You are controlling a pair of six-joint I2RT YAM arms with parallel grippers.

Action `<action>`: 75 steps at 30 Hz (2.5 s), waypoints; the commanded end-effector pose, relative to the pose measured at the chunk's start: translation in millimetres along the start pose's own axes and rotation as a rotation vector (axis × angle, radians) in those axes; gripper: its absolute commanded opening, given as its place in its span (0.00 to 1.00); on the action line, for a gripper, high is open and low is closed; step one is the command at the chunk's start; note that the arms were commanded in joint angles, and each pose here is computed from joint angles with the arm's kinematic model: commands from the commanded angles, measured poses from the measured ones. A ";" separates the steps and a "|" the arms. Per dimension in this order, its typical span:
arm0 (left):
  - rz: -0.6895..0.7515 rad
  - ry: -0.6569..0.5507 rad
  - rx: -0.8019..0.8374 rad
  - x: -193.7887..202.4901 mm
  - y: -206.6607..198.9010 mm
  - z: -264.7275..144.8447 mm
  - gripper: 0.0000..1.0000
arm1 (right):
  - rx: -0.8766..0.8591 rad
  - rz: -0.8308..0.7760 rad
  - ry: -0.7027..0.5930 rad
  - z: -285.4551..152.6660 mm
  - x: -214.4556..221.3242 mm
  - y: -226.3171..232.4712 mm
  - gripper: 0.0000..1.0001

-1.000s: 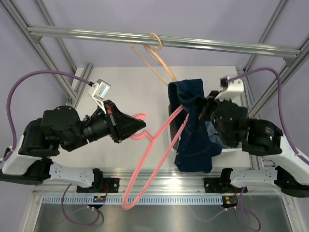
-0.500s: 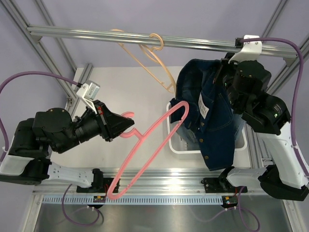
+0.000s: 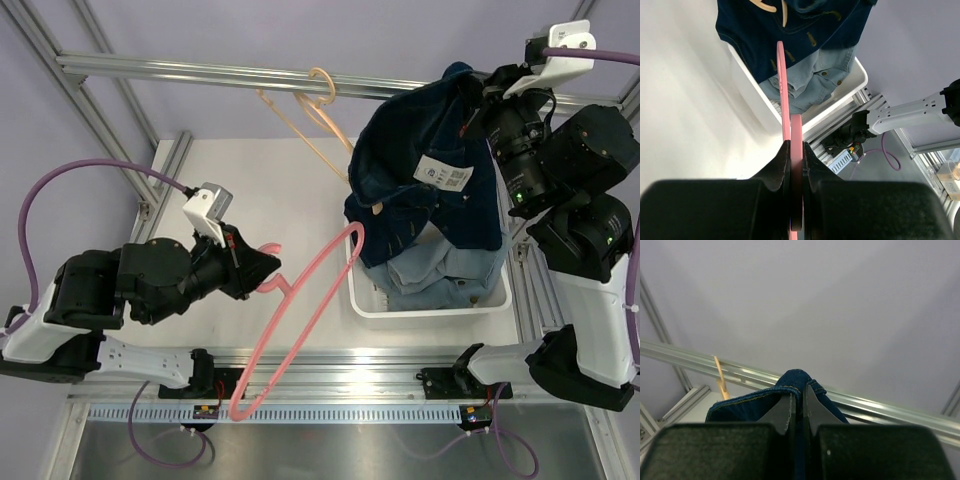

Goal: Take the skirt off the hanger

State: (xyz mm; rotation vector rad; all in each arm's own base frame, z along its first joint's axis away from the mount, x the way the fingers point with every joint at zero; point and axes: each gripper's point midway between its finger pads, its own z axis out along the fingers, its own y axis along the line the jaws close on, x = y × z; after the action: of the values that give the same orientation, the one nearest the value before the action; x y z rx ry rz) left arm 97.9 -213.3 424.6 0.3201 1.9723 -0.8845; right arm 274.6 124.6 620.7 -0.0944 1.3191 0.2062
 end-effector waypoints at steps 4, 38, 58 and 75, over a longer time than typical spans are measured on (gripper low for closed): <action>-0.058 -0.061 -0.008 -10.7 10.5 -9.7 0.00 | -0.229 -0.079 -0.280 -33.8 -78.2 16.2 0.00; -0.056 -0.027 -0.023 -3.9 4.5 -1.2 0.00 | -0.096 -0.009 -0.238 -84.7 -60.3 -36.0 0.00; -0.079 -0.045 -0.034 -2.8 11.9 -3.3 0.00 | -0.061 0.231 0.183 -84.4 107.0 -11.5 0.00; -0.124 -0.120 0.006 -28.0 8.0 -15.9 0.00 | 0.335 0.321 0.703 -113.0 347.5 -26.4 0.00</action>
State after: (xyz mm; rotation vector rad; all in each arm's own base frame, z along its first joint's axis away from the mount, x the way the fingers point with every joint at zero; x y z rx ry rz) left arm 101.5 -196.9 419.7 0.2343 1.9767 -0.8897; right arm 252.1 112.4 269.3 0.1912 2.0375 0.1924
